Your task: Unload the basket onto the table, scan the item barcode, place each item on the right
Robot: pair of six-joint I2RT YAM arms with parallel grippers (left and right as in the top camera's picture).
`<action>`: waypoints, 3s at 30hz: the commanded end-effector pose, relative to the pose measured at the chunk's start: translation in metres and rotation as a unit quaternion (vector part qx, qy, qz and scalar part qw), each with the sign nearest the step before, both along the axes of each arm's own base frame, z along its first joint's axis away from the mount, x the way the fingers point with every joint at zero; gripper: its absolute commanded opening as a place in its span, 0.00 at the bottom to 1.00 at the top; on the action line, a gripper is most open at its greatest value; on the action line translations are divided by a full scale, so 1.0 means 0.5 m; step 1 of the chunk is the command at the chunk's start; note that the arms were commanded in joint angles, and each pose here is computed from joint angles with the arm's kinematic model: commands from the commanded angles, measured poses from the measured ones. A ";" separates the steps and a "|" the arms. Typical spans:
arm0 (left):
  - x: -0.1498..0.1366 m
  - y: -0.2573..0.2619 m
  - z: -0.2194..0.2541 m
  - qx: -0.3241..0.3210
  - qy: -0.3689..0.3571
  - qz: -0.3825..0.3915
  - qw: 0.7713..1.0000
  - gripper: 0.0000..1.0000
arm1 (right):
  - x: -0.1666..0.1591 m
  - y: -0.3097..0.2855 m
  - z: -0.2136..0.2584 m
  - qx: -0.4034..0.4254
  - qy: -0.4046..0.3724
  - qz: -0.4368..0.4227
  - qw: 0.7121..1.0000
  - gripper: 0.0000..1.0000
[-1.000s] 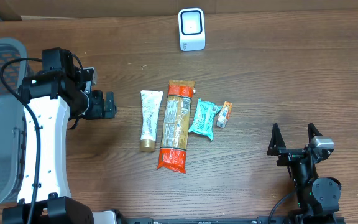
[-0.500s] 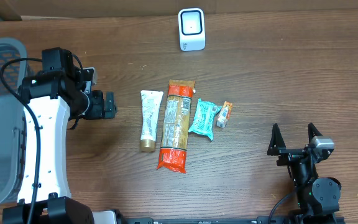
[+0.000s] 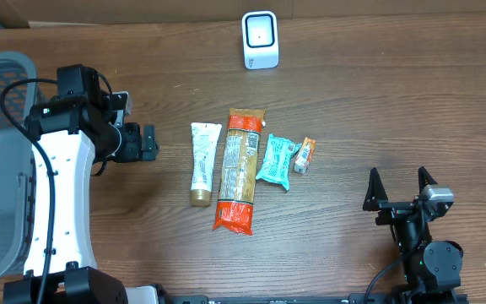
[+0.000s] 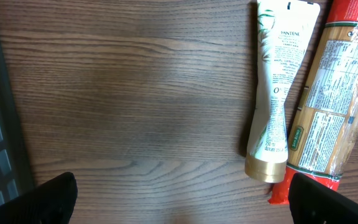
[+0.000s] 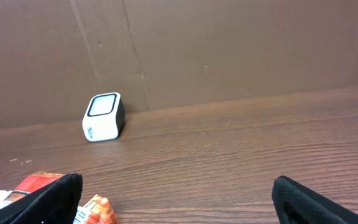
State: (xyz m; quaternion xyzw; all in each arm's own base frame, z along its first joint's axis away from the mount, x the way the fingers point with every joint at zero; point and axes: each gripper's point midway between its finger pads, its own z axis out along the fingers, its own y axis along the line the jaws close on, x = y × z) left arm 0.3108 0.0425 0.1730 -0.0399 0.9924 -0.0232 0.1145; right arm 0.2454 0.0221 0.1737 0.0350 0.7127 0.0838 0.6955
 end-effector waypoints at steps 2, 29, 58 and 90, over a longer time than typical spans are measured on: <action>-0.001 0.001 -0.004 0.005 0.003 -0.010 1.000 1.00 | 0.000 0.002 -0.003 -0.002 -0.003 0.003 1.000 1.00; -0.001 0.001 -0.004 0.005 0.003 -0.010 1.000 1.00 | 0.059 0.193 0.202 0.054 0.280 0.256 0.924 1.00; -0.001 0.001 -0.004 0.005 0.003 -0.010 1.000 0.99 | 0.201 0.258 -0.182 0.188 0.628 0.075 0.752 0.47; -0.001 0.001 -0.004 0.005 0.003 -0.009 1.000 0.99 | 0.210 0.331 -0.245 0.160 0.628 0.060 0.759 0.43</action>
